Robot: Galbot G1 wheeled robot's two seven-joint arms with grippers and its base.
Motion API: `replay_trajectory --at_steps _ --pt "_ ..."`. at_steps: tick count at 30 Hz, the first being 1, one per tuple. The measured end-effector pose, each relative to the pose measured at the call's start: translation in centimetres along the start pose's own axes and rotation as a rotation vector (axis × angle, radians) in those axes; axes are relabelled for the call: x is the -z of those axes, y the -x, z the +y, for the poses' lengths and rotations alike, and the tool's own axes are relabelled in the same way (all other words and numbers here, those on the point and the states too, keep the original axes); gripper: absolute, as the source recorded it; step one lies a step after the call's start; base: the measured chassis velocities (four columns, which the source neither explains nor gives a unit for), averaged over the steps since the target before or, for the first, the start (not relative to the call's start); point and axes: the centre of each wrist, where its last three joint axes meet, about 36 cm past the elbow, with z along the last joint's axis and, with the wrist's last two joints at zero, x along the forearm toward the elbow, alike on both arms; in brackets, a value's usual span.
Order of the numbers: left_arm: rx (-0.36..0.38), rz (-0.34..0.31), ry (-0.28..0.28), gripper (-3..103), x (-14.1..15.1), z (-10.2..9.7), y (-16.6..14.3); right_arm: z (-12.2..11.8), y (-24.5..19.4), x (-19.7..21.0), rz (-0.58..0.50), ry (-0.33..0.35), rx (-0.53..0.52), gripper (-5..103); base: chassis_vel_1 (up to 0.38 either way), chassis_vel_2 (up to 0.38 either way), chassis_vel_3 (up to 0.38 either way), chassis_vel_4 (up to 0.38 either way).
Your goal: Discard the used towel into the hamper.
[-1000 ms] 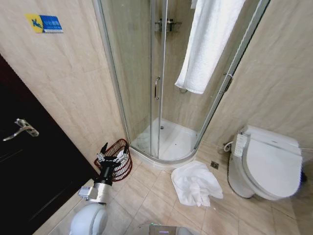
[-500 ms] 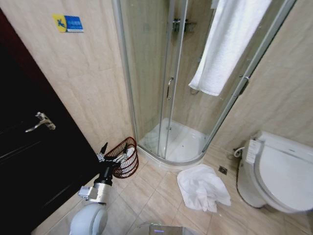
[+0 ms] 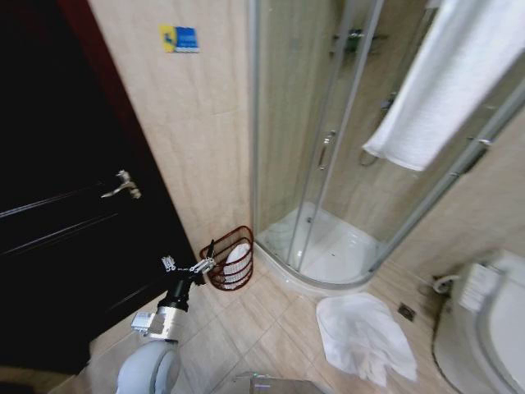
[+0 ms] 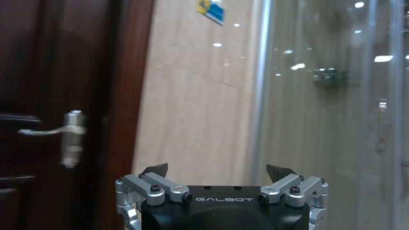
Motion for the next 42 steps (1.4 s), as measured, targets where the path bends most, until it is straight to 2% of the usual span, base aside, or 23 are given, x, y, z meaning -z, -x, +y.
replay_trajectory --at_steps 12,42 --pt "0.000 0.000 0.000 100 0.0 0.0 0.0 -0.4 0.2 1.3 0.073 -0.034 -0.003 100 0.083 0.091 0.086 0.089" --pt "0.000 0.000 0.000 100 0.0 0.0 0.0 0.1 0.5 1.7 0.063 -0.043 -0.027 100 -0.060 0.062 0.056 -0.060"
